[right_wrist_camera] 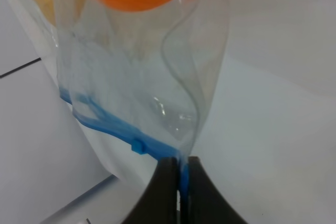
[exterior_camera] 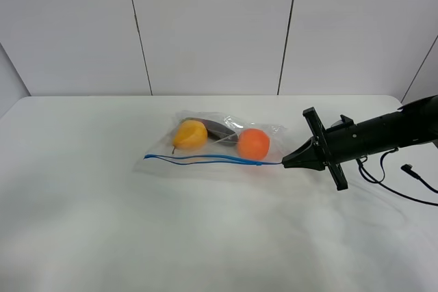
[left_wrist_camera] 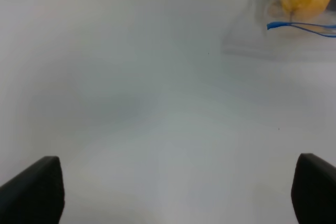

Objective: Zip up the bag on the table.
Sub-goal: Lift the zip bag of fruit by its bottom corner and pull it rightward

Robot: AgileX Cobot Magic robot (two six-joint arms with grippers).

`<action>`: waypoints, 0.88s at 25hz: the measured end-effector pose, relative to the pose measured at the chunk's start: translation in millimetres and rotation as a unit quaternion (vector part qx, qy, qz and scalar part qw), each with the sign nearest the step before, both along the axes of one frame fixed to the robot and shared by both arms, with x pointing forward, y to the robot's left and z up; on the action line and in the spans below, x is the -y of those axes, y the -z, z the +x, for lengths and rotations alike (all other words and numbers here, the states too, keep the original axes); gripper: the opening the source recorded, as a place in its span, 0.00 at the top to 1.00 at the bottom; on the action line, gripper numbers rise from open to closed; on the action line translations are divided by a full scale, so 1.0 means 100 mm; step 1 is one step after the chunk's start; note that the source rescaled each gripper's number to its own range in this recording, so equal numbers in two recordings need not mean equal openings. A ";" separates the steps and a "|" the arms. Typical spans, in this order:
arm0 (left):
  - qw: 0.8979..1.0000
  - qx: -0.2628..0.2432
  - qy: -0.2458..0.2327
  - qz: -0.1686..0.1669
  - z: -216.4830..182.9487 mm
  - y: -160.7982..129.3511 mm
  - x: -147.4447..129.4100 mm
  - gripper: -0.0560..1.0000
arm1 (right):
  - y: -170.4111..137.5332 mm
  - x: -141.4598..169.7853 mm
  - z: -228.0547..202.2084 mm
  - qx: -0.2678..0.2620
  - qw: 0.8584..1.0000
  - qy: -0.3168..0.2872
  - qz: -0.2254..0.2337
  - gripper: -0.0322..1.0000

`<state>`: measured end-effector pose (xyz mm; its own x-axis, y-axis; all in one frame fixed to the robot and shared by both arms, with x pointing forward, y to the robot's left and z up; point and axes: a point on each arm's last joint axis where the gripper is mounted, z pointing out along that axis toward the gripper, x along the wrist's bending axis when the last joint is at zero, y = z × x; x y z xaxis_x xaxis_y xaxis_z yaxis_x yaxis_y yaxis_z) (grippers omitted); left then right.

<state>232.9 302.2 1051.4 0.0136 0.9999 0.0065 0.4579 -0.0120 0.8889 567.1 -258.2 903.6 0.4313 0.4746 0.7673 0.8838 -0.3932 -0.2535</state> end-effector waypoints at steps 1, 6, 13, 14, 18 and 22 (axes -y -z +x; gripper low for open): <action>1.000 0.000 0.000 0.000 0.00 0.00 0.00 0.00 | 0.00 0.00 0.00 0.004 1.000 -0.003 -0.001 0.97; 1.000 0.000 0.000 0.000 0.00 0.00 0.00 0.00 | -0.07 -0.01 0.05 0.048 0.998 -0.047 -0.001 0.97; 1.000 0.000 0.001 0.002 0.00 0.00 0.00 0.00 | -0.37 -0.01 0.12 0.119 0.986 -0.116 -0.006 0.97; 1.000 0.000 0.001 0.002 0.00 0.00 0.00 0.00 | -0.41 -0.02 0.11 0.124 0.985 -0.124 -0.002 0.97; 1.000 0.000 0.000 0.000 0.00 0.00 0.00 0.00 | -0.47 -0.04 0.07 0.137 0.980 -0.143 0.011 0.97; 1.000 0.000 0.000 0.000 0.00 0.00 0.00 0.00 | -0.51 -0.05 0.08 0.148 0.978 -0.143 0.022 0.97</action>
